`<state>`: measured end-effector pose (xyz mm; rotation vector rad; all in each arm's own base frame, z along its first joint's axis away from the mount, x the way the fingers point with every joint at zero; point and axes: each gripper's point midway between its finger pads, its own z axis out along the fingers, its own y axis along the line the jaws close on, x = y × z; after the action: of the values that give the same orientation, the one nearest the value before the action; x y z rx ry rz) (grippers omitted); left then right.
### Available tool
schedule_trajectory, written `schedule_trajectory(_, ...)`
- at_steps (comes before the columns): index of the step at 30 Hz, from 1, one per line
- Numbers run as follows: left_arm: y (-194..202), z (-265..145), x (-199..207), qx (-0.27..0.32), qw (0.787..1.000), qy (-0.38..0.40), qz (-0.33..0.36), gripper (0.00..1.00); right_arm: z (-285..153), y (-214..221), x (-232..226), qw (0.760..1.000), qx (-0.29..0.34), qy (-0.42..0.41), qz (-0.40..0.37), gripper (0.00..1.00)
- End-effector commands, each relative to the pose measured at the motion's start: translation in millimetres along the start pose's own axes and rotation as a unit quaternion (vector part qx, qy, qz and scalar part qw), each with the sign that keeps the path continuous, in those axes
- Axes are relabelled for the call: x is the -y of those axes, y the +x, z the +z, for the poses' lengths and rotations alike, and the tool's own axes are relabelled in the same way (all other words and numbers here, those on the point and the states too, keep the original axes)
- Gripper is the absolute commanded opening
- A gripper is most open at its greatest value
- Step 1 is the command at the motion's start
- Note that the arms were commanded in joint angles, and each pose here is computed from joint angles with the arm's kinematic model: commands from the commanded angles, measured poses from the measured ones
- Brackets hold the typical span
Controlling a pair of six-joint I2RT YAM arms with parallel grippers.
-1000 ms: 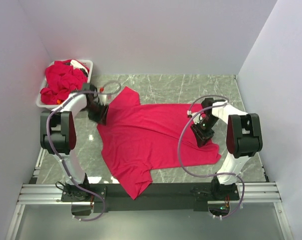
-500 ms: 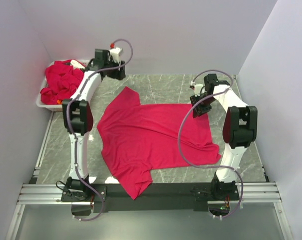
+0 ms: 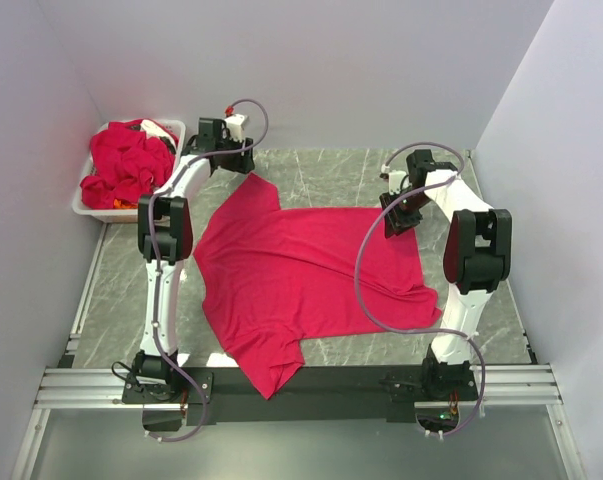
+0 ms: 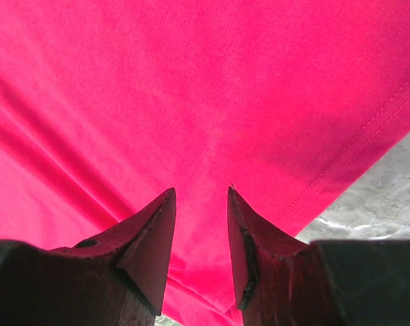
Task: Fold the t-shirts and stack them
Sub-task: Flatten the tshirt out
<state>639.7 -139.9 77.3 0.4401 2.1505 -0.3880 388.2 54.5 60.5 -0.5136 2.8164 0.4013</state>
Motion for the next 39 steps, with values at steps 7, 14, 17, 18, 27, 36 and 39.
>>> schedule_trajectory(7, -4, 17, 20, -0.009, 0.999, 0.006, 0.036, 0.67, -13, -8, 7, 1.000, 0.019, 0.007, 0.008, 0.43)
schedule_trajectory(14, 30, 27, 13, -0.076, 0.993, -0.046, 0.079, 0.65, -11, -7, 10, 1.000, 0.016, 0.008, 0.011, 0.43)
schedule_trajectory(17, 66, 31, 11, -0.122, 0.988, -0.039, 0.082, 0.59, -12, -6, 12, 1.000, 0.015, 0.012, 0.008, 0.43)
schedule_trajectory(18, 64, 31, 10, -0.120, 0.988, -0.040, 0.083, 0.56, -12, -6, 11, 1.000, 0.015, 0.013, 0.007, 0.43)
schedule_trajectory(27, 39, 27, 10, -0.074, 0.993, -0.027, 0.092, 0.14, -13, -9, 24, 0.999, 0.017, 0.015, 0.022, 0.40)
schedule_trajectory(36, -96, -69, 57, 0.088, 0.982, 0.023, 0.168, 0.00, -13, -9, 18, 0.999, 0.022, 0.003, 0.027, 0.39)
schedule_trajectory(39, -96, -111, 83, 0.106, 0.970, 0.050, 0.212, 0.00, -17, -8, 17, 0.999, 0.025, 0.005, 0.025, 0.39)
